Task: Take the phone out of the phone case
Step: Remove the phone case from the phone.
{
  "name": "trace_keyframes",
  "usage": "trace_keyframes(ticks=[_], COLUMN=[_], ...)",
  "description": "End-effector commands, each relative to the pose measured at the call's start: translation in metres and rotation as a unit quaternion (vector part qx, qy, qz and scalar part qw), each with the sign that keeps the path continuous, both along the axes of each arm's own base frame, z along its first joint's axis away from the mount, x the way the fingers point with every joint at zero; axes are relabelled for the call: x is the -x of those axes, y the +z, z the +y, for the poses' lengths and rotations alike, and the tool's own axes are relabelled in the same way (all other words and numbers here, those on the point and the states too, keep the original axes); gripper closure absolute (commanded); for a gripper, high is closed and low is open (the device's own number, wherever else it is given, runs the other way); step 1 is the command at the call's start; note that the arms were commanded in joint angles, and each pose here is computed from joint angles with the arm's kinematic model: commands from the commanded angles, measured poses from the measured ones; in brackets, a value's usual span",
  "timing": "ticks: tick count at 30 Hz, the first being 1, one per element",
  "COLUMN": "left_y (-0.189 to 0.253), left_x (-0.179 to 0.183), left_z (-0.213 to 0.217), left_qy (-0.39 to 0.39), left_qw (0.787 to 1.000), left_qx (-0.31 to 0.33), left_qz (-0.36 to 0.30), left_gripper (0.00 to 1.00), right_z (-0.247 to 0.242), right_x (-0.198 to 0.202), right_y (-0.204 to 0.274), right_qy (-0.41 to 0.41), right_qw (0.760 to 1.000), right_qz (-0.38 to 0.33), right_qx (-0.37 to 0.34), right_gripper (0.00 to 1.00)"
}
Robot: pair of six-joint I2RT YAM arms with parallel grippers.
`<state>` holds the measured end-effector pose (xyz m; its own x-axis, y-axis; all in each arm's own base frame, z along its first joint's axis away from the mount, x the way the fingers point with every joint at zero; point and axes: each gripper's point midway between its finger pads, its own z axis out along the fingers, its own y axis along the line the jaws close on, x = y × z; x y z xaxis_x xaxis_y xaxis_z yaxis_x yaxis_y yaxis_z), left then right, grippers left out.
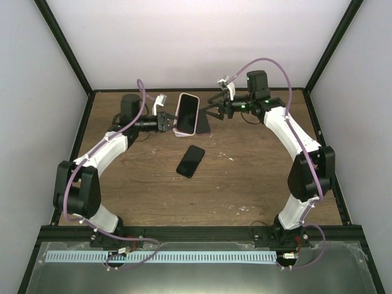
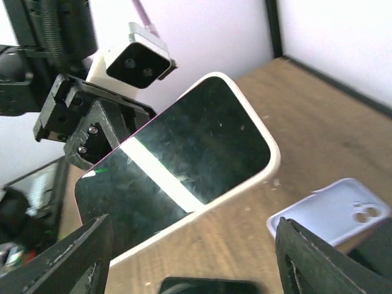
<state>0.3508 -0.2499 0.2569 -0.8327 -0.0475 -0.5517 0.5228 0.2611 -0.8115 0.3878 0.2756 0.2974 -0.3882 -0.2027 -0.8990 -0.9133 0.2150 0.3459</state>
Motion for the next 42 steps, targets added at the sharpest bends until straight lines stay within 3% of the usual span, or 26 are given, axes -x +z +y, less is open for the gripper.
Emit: trace_keyframes(ticks=[1,6,13,22,31,42], left_y=[0.014,-0.015,-0.032,-0.033,-0.032,-0.032], left_x=[-0.033,-0.064,-0.079,-0.084,-0.086,-0.087], left_z=[0.013,0.034,0.048,0.048,0.047,0.046], left_qy=[0.085,0.202,0.272,0.282,0.278,0.275], left_qw=[0.995,0.970,0.940,0.934,0.935,0.937], left_qx=[0.018,-0.048,-0.055,-0.046,-0.041,-0.038], left_qz=[0.037,0.125,0.198,0.215,0.215,0.213], left_gripper=[1.00,1.00,1.00,1.00,1.00,1.00], right_z=[-0.008,0.012,0.052,0.103,0.113,0.095], right_x=[-0.029,-0.028,-0.027,-0.012,-0.024,-0.059], right_y=[0.042,0.032,0.011,-0.023,-0.040,-0.039], right_qy=[-0.118,-0.166,-0.181,-0.148,-0.159,-0.258], right_qw=[0.987,0.971,0.952,0.945,0.939,0.898], right_qz=[-0.111,-0.161,-0.211,-0.240,-0.244,-0.284], right_qx=[0.012,0.069,0.126,0.164,0.184,0.214], right_gripper=[0.30,0.31,0.35,0.39,0.41,0.56])
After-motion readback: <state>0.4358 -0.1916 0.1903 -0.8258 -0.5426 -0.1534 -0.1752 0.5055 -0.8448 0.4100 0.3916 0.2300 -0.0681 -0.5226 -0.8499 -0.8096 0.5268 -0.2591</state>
